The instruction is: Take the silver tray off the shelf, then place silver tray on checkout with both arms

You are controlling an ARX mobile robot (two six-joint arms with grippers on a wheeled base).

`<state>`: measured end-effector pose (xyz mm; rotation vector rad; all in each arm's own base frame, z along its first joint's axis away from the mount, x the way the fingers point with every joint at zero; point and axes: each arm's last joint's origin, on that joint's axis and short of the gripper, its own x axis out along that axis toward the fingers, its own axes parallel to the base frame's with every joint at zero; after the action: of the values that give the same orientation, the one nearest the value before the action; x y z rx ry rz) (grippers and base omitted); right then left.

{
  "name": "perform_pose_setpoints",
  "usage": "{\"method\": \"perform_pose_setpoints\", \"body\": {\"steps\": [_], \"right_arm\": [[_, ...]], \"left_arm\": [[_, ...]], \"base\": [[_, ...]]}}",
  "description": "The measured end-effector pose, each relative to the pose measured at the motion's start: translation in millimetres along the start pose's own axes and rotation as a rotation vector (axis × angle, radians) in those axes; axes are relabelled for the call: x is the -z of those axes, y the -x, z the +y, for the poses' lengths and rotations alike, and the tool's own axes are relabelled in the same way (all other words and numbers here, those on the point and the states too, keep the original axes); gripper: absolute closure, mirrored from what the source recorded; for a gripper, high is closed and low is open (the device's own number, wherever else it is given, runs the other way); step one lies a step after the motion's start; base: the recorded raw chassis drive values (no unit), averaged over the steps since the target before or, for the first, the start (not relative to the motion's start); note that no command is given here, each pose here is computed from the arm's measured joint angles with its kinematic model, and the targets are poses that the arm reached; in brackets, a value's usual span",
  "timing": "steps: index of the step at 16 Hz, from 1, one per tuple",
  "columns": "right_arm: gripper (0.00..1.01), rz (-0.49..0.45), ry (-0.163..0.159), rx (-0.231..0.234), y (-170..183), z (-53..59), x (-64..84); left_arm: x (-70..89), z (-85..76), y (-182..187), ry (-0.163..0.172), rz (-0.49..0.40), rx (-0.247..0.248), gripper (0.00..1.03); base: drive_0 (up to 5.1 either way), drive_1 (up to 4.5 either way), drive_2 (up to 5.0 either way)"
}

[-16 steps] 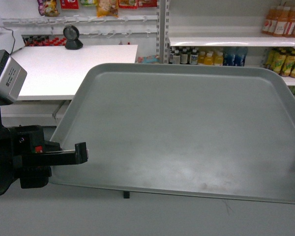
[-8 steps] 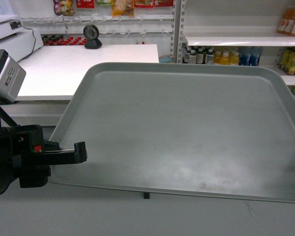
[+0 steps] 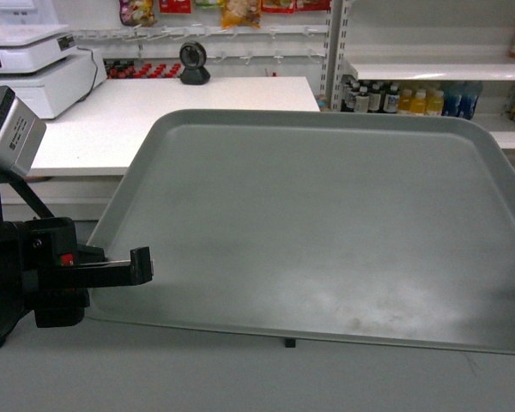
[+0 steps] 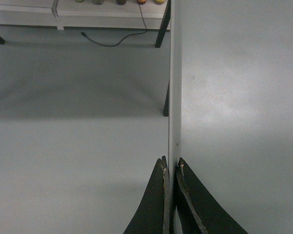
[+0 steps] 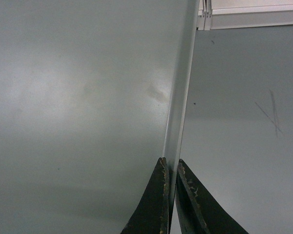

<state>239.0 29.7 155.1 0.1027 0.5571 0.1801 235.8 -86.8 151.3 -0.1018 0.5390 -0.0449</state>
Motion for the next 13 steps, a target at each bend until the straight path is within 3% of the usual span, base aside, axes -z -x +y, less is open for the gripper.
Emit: {"method": "perform_pose_setpoints", "body": {"steps": [11, 13], "right_arm": [[0.98, 0.0, 0.0, -0.001, 0.1, 0.0, 0.0], [0.98, -0.001, 0.0, 0.0, 0.0, 0.1, -0.2]], "left_arm": [[0.1, 0.0, 0.0, 0.0, 0.002, 0.0, 1.0], [0.1, 0.3, 0.0, 0.0, 0.002, -0.002, 1.0]], "base": [[-4.9, 2.5, 2.5], [0.0, 0.0, 0.0]]}}
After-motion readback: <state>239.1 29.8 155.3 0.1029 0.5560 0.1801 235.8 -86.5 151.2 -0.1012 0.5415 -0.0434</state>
